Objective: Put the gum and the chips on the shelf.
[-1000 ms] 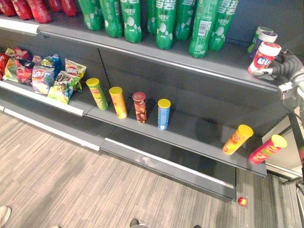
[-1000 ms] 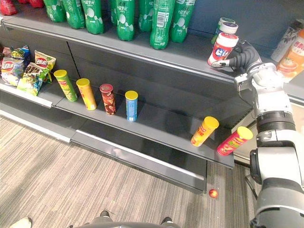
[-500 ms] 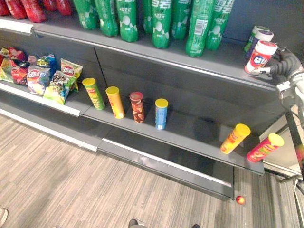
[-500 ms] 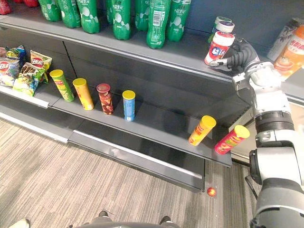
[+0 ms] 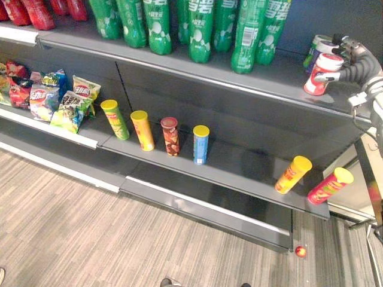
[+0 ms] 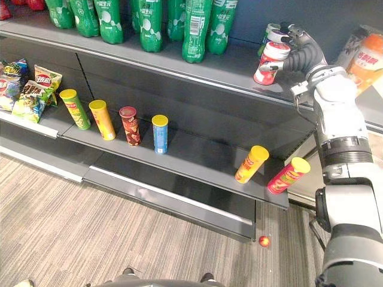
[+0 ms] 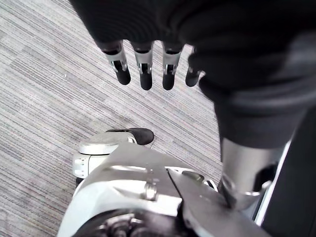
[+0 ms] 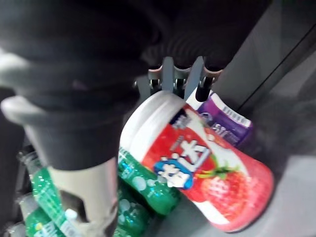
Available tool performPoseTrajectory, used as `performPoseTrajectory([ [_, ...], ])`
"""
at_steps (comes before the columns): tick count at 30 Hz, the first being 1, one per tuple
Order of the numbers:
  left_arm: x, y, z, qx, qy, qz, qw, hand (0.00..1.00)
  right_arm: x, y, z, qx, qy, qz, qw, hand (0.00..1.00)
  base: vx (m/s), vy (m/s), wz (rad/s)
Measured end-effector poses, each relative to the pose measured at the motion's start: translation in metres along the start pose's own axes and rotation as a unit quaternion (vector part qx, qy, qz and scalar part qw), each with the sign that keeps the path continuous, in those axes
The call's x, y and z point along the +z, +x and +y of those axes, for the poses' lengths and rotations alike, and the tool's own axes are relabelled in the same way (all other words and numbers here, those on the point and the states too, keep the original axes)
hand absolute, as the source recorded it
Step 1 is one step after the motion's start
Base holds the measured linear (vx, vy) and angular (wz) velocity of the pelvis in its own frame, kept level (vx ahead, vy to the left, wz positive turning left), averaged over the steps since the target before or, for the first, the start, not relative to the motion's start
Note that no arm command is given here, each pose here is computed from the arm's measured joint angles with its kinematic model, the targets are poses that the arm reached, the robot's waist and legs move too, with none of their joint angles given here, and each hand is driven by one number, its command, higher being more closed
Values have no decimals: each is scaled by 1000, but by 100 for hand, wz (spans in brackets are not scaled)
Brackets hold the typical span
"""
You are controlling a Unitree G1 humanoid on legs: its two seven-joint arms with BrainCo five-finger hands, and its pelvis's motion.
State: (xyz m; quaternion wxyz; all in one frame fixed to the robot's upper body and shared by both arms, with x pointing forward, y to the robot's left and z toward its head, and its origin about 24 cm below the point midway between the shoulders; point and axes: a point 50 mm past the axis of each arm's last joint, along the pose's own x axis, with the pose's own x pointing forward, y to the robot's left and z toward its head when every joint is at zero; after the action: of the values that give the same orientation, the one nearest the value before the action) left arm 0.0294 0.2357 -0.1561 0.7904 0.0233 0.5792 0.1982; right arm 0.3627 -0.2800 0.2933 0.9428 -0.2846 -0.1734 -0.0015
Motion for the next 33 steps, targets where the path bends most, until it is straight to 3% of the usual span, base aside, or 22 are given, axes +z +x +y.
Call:
performPoseTrajectory([
  [11,-3,0,3,3,2,2,1000,0,23,0,3,7,-13,-48,999,0,6,11,-6],
  [16,-4,0,3,3,3,1,1000,0,32,0,1,-23,-6,-76,997,0,13,5,-3],
  [21,-7,0,4,5,4,0,1000,0,67,-6,0,-36,-11,-161,986,0,5,2,-1],
  [26,-9,0,5,10,5,-2,1000,0,106,-32,15,-7,-3,-278,961,0,15,14,-14],
  [33,-14,0,3,12,-18,0,1000,0,80,-81,75,91,86,-297,946,0,21,14,-17],
])
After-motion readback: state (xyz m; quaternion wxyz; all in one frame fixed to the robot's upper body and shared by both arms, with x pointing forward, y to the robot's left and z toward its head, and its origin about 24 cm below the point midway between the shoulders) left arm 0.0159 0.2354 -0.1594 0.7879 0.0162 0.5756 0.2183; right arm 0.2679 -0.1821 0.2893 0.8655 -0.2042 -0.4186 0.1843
